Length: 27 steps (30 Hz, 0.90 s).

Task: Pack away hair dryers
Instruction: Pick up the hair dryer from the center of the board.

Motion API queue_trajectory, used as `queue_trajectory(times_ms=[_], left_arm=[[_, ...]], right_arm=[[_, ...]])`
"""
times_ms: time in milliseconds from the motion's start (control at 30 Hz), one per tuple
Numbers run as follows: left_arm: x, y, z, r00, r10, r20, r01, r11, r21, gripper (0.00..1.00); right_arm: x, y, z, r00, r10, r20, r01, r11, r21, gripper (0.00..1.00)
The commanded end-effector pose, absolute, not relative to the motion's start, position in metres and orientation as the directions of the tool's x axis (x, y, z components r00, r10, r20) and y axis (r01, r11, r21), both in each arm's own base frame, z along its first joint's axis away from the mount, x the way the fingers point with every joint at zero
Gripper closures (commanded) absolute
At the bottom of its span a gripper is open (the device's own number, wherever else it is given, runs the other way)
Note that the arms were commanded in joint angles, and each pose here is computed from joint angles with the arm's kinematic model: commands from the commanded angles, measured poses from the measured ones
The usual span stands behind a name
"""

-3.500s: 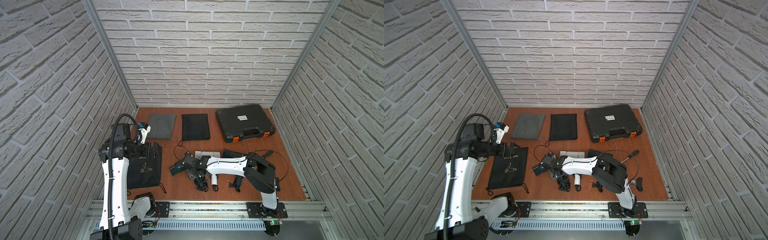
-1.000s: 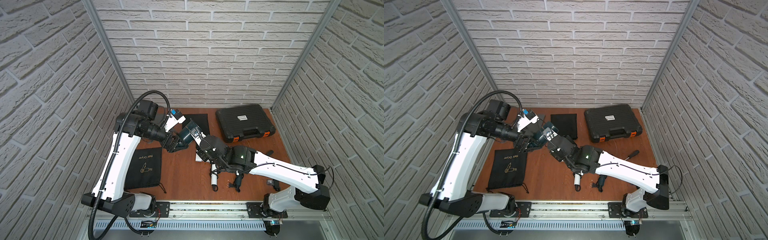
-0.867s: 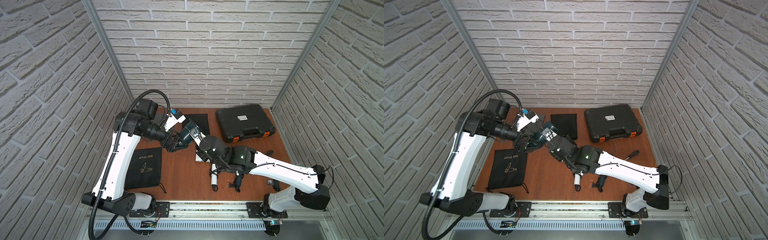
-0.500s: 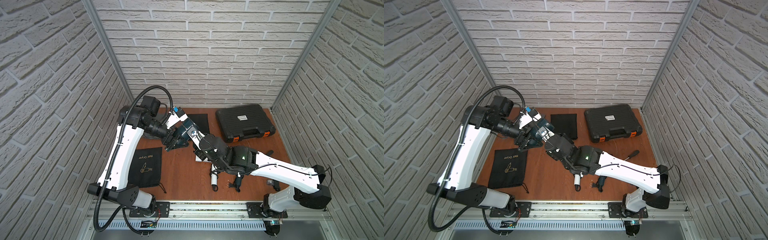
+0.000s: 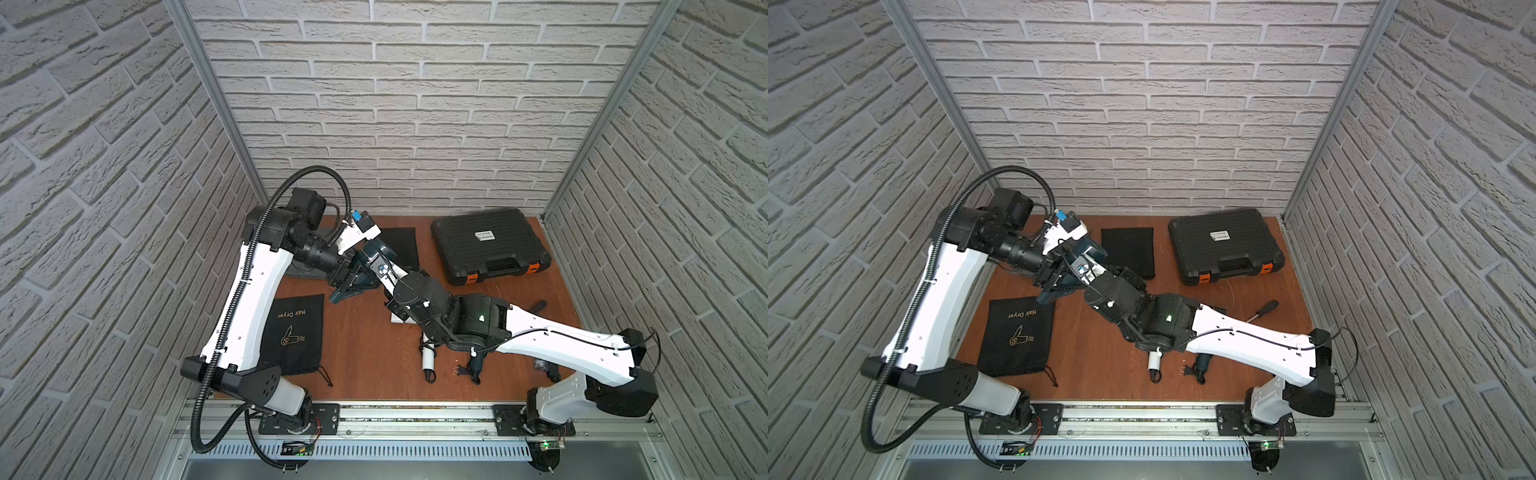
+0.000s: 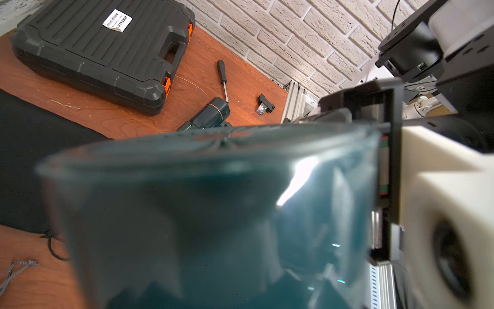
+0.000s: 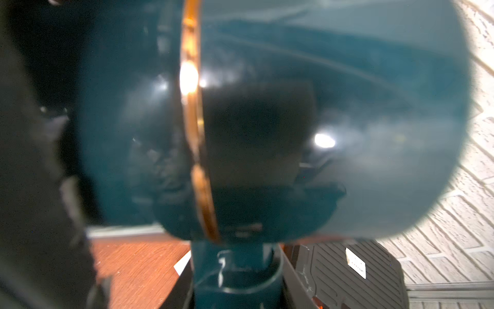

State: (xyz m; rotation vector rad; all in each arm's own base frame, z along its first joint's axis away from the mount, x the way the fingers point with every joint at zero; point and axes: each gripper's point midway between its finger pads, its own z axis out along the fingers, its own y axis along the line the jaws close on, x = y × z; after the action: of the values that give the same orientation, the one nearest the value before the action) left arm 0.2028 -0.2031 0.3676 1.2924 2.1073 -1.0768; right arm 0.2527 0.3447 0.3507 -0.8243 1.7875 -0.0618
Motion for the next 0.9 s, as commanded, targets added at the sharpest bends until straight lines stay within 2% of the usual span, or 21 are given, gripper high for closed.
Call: queue_trajectory(times_ms=[0, 67, 200, 267, 333, 400, 433, 500, 567, 600, 667, 867], left_arm=[[0.173, -0.203, 0.364, -0.522, 0.574, -0.631, 0.841, 0.222, -0.494, 0.37], [0.17, -0.203, 0.362, -0.521, 0.582, -0.624, 0.84, 0.22, -0.496, 0.43], [0.166, -0.204, 0.36, -0.522, 0.59, -0.616, 0.836, 0.213, -0.505, 0.47], [0.164, -0.205, 0.359, -0.521, 0.597, -0.61, 0.835, 0.208, -0.509, 0.59], [0.163, -0.206, 0.358, -0.524, 0.601, -0.603, 0.832, 0.211, -0.513, 0.76], [0.167, -0.206, 0.356, -0.533, 0.602, -0.595, 0.83, 0.234, -0.506, 0.95], [0.168, -0.206, 0.356, -0.534, 0.6, -0.596, 0.831, 0.242, -0.501, 1.0], [0.169, -0.204, 0.356, -0.526, 0.605, -0.597, 0.839, 0.253, -0.482, 1.0], [0.169, -0.202, 0.357, -0.51, 0.614, -0.602, 0.85, 0.254, -0.461, 1.0], [0.168, -0.201, 0.358, -0.496, 0.619, -0.608, 0.859, 0.251, -0.446, 1.0], [0.168, -0.199, 0.361, -0.48, 0.625, -0.615, 0.87, 0.249, -0.425, 1.0], [0.168, -0.198, 0.372, -0.432, 0.633, -0.642, 0.897, 0.226, -0.38, 1.0]], right_arm=[[0.251, 0.357, 0.399, -0.07, -0.38, -0.923, -0.47, 0.828, -0.305, 0.97], [0.251, 0.356, 0.401, -0.064, -0.37, -0.927, -0.467, 0.832, -0.3, 0.97], [0.249, 0.357, 0.404, -0.056, -0.351, -0.935, -0.472, 0.834, -0.285, 0.97], [0.249, 0.358, 0.405, -0.053, -0.35, -0.935, -0.474, 0.833, -0.285, 0.97], [0.249, 0.359, 0.405, -0.052, -0.351, -0.935, -0.478, 0.83, -0.285, 0.95], [0.248, 0.359, 0.405, -0.053, -0.355, -0.934, -0.479, 0.829, -0.288, 0.8], [0.248, 0.357, 0.405, -0.055, -0.357, -0.932, -0.477, 0.83, -0.29, 0.71], [0.248, 0.353, 0.404, -0.058, -0.359, -0.932, -0.469, 0.834, -0.292, 0.49], [0.246, 0.349, 0.401, -0.08, -0.372, -0.925, -0.48, 0.828, -0.291, 0.19], [0.244, 0.345, 0.398, -0.1, -0.389, -0.916, -0.489, 0.821, -0.295, 0.13], [0.24, 0.336, 0.393, -0.143, -0.409, -0.901, -0.502, 0.815, -0.29, 0.06], [0.219, 0.301, 0.378, -0.271, -0.439, -0.857, -0.579, 0.785, -0.22, 0.04]])
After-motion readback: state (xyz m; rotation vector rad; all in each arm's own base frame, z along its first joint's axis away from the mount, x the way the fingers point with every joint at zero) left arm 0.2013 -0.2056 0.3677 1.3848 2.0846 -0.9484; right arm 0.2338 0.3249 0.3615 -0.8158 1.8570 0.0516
